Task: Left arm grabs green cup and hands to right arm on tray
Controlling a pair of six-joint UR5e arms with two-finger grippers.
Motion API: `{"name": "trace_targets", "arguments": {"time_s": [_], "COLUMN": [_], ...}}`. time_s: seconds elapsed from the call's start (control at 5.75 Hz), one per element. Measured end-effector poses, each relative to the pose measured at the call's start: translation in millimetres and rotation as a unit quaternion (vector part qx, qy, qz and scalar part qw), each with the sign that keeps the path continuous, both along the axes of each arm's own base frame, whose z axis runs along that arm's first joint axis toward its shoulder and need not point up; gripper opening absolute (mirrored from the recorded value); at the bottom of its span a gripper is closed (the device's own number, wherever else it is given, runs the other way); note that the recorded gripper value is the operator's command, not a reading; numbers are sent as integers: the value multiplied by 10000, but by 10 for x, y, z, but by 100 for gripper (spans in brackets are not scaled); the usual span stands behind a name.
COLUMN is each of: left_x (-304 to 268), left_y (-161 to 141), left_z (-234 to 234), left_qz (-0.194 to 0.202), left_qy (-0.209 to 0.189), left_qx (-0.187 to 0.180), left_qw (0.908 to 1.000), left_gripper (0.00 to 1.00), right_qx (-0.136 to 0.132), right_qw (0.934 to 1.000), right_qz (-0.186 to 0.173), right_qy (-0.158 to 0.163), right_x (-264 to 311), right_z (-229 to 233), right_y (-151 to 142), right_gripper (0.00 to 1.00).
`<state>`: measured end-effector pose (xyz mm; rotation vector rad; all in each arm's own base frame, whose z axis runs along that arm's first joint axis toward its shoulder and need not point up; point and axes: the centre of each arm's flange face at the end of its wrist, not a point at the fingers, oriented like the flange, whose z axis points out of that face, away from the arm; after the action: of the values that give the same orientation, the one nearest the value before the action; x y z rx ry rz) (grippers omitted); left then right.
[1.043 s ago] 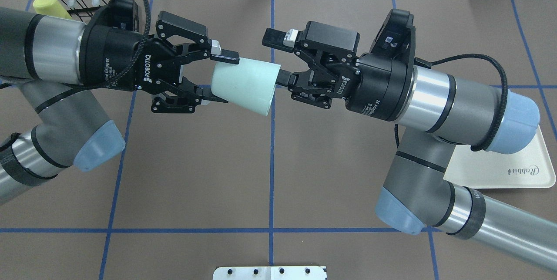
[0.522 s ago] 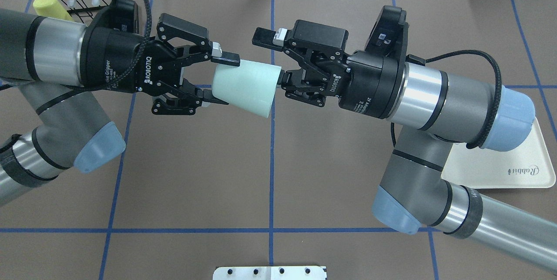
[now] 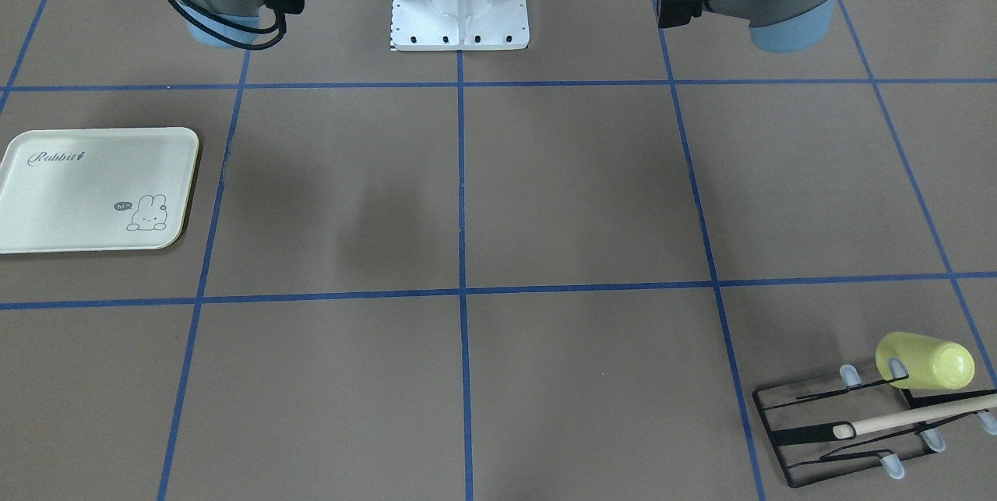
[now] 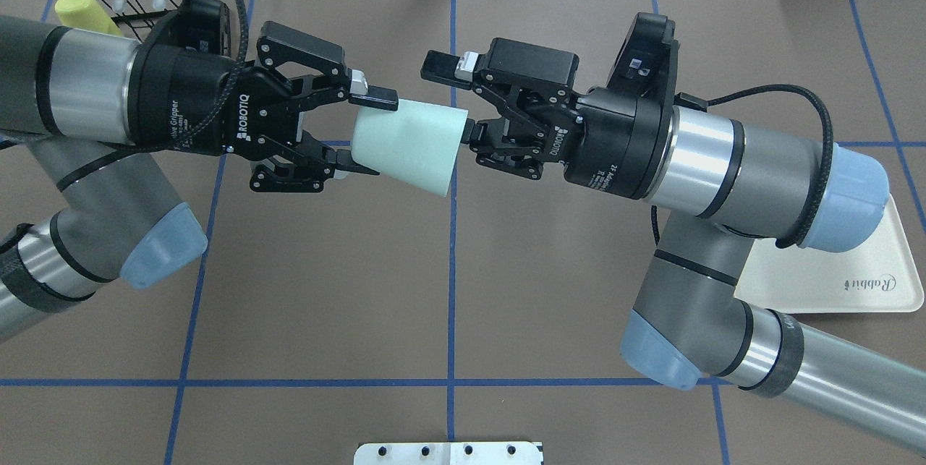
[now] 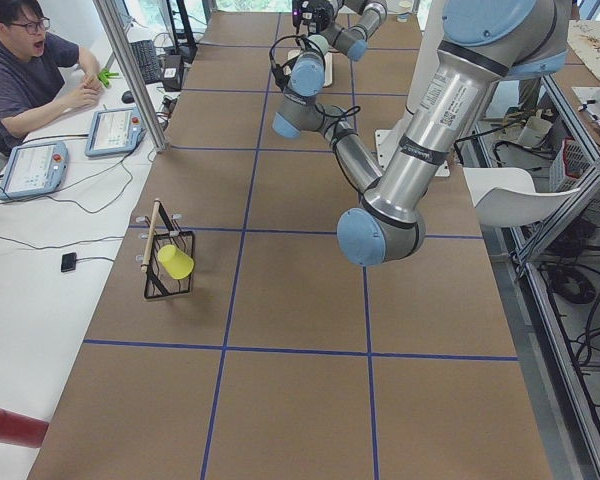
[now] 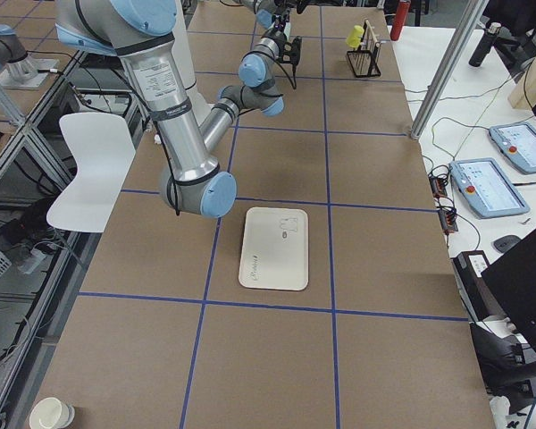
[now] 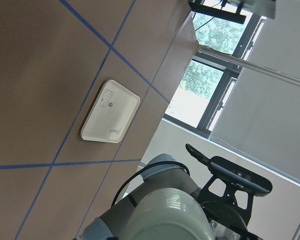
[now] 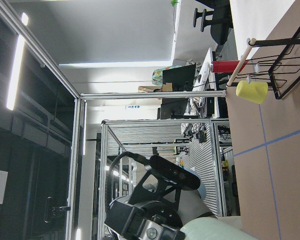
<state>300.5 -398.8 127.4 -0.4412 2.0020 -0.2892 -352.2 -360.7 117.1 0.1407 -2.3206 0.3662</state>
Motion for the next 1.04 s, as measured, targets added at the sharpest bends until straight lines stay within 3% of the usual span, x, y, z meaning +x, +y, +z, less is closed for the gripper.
{"name": "trace_targets", "arguments": {"time_s": [0.17, 0.35, 0.52, 0.7, 0.87, 1.04], "left_x": [-1, -1, 0, 2, 9, 24], "left_y": [1, 1, 0, -2, -7, -11], "left_z": [1, 3, 4, 6, 10, 15], "left_qz": [0, 0, 0, 0, -3, -48], "left_qy": [0, -2, -4, -5, -9, -17], "left_qx": [0, -2, -4, -6, 0, 114], "left_qw": [10000, 10000, 10000, 10000, 10000, 9999], "left_gripper": [0, 0, 0, 52, 100, 100], "right_qx": [49, 121, 263, 419, 486, 574], "right_qw": [10000, 9998, 9994, 9988, 9984, 9977], "right_qz": [-61, -142, -155, -143, -152, -201], "right_qy": [27, 70, 147, 226, 257, 288], "right_x": [-4, -14, -21, -26, -24, 3], "right_z": [1, 4, 13, 23, 26, 21], "right_y": [17, 38, 59, 77, 90, 96], "right_gripper": [39, 28, 24, 0, 0, 0]}}
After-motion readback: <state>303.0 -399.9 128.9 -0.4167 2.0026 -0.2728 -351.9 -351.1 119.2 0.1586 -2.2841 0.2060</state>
